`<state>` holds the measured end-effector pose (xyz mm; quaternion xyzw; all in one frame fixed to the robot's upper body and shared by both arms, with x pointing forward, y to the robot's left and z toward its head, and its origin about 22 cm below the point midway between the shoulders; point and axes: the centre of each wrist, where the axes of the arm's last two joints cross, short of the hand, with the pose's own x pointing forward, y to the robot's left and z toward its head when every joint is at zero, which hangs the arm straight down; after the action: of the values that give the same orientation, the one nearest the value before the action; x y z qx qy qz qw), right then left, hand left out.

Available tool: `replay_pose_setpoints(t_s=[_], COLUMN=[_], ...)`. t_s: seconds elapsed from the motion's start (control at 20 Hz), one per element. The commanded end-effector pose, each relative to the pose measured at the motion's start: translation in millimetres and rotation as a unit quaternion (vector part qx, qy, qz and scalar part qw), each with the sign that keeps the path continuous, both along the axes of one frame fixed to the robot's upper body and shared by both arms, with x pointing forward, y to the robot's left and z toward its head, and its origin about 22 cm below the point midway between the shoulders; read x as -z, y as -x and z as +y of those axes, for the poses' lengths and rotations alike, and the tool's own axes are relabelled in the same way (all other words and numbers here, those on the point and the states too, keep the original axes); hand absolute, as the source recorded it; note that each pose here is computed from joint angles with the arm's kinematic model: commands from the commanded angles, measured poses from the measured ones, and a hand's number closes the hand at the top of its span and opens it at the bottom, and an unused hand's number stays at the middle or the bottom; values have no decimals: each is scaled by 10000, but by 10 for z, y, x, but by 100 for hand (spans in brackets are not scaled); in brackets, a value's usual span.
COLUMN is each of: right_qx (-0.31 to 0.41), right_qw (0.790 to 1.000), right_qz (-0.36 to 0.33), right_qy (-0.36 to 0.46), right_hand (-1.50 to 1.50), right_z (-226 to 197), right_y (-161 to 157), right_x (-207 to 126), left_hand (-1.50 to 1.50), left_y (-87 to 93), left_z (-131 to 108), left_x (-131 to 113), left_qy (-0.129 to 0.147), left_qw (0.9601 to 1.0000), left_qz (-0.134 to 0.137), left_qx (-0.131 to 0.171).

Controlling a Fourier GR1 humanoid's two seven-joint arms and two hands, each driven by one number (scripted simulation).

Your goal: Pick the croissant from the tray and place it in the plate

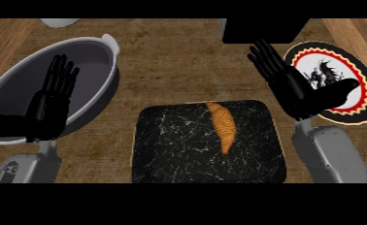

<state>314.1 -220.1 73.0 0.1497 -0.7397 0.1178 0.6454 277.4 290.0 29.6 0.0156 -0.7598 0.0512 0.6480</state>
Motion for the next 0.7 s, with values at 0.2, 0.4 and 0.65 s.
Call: replay_pose_setpoints(t_s=[0.2,0.4,0.65], right_qx=[71,1755,1812], right_qw=[9791,9122,9281], right_qz=[-1608,-2146,-2390], right_qy=[1240,3016,2204], right_hand=[150,150,-150], right_z=[-74,-519,-375], right_y=[-395,-394,-243], right_x=[-1016,-1042,-409], left_hand=[0,0,0], left_y=[314,435,447], left_z=[-193,-337,-507], left_x=[670,692,630], left_qy=[-346,-106,-168], left_qw=[9755,9690,9622], left_qz=[2168,2422,2656], left_qx=[147,476,579])
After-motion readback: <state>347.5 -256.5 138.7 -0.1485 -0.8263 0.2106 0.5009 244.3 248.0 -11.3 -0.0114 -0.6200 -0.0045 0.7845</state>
